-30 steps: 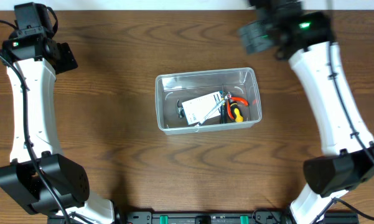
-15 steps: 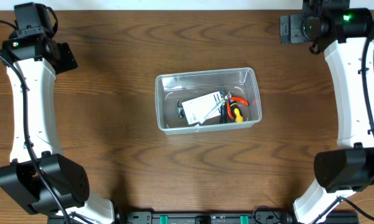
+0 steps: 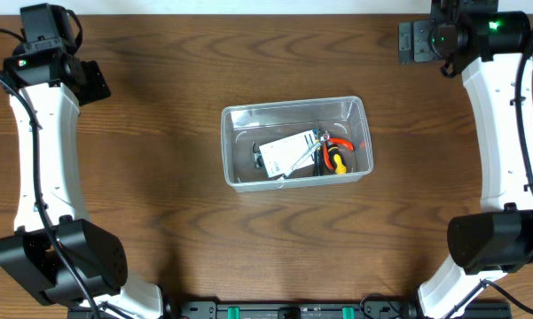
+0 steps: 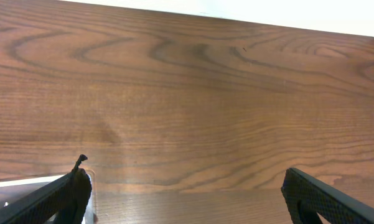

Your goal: Pack container

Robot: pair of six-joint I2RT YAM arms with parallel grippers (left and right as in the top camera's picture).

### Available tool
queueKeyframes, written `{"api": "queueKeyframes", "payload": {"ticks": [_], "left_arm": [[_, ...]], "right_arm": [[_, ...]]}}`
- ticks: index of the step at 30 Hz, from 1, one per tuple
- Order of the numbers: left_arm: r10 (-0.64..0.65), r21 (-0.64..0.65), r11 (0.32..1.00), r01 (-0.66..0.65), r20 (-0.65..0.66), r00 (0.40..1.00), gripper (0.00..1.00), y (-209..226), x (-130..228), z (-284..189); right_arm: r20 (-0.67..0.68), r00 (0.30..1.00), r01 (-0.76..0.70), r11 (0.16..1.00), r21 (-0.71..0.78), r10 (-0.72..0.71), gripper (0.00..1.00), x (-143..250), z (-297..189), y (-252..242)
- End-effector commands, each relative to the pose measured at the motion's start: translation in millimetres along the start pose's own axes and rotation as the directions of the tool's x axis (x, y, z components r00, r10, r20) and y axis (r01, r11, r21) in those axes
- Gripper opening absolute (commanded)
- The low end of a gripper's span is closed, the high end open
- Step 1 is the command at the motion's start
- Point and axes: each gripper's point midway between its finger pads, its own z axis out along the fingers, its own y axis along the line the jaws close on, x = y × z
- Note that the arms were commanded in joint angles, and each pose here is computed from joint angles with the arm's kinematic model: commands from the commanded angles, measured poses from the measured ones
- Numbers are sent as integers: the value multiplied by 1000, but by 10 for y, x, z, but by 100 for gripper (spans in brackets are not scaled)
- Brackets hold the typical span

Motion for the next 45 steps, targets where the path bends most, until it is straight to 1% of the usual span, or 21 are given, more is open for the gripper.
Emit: {"api": "queueKeyframes", "payload": {"ticks": [1,4,7,13,15,18,20,23,26,29,30,31,32,37,40,45], "left_arm": [[-30,0,1000,30,39,999,98,58,-92,-131],[-30,0,1000,30,39,999,98,58,-92,-131],[-30,1,1000,30,39,999,98,57,-92,-132],[-30,0,1000,30,39,999,98,58,-92,-131],[-30,0,1000,30,39,999,98,58,-92,-131],[-30,0,1000,30,39,999,98,58,-92,-131],[-30,0,1000,30,39,999,98,58,-92,-131],[-30,0,1000,30,39,999,98,58,-93,-132],[-30,0,1000,30,39,999,98,58,-92,-131],[-30,0,1000,30,39,999,98,58,-92,-131],[-30,0,1000,30,39,999,98,58,-92,-131],[-30,0,1000,30,39,999,98,58,-92,-131],[-30,0,1000,30,39,999,98,58,-92,-131],[-30,0,1000,30,39,999,98,58,-92,-131],[-30,0,1000,30,39,999,98,58,-92,-131],[-30,0,1000,30,39,999,98,58,-92,-131]], "right_arm": [[4,1000,-21,1000,-3,21,99,-11,-22,-11],[34,999,-26,1000,-3,26,99,-49,-181,-38],[108,994,-35,999,-7,35,99,-131,-538,-82],[324,944,-58,998,-24,62,99,-217,-1614,-206],[397,915,-76,997,-15,76,99,-172,-1981,-321],[474,876,-103,995,-4,93,99,4,-2389,-470],[538,835,-134,991,-6,116,99,149,-2606,-562],[645,749,-184,983,-16,151,99,364,-2783,-660],[740,653,-215,976,-26,163,99,628,-2798,-696],[803,572,-228,973,-38,166,99,926,-2659,-664],[819,549,-230,972,-46,168,99,1038,-2580,-639],[832,524,-245,968,-57,182,99,1242,-2399,-608],[836,512,-258,964,-71,198,99,1352,-2282,-591],[835,433,-359,915,-185,339,99,1797,-1724,-550],[822,408,-385,891,-239,397,99,1990,-1458,-497],[802,446,-343,904,-256,397,99,2158,-1176,-350]]}}
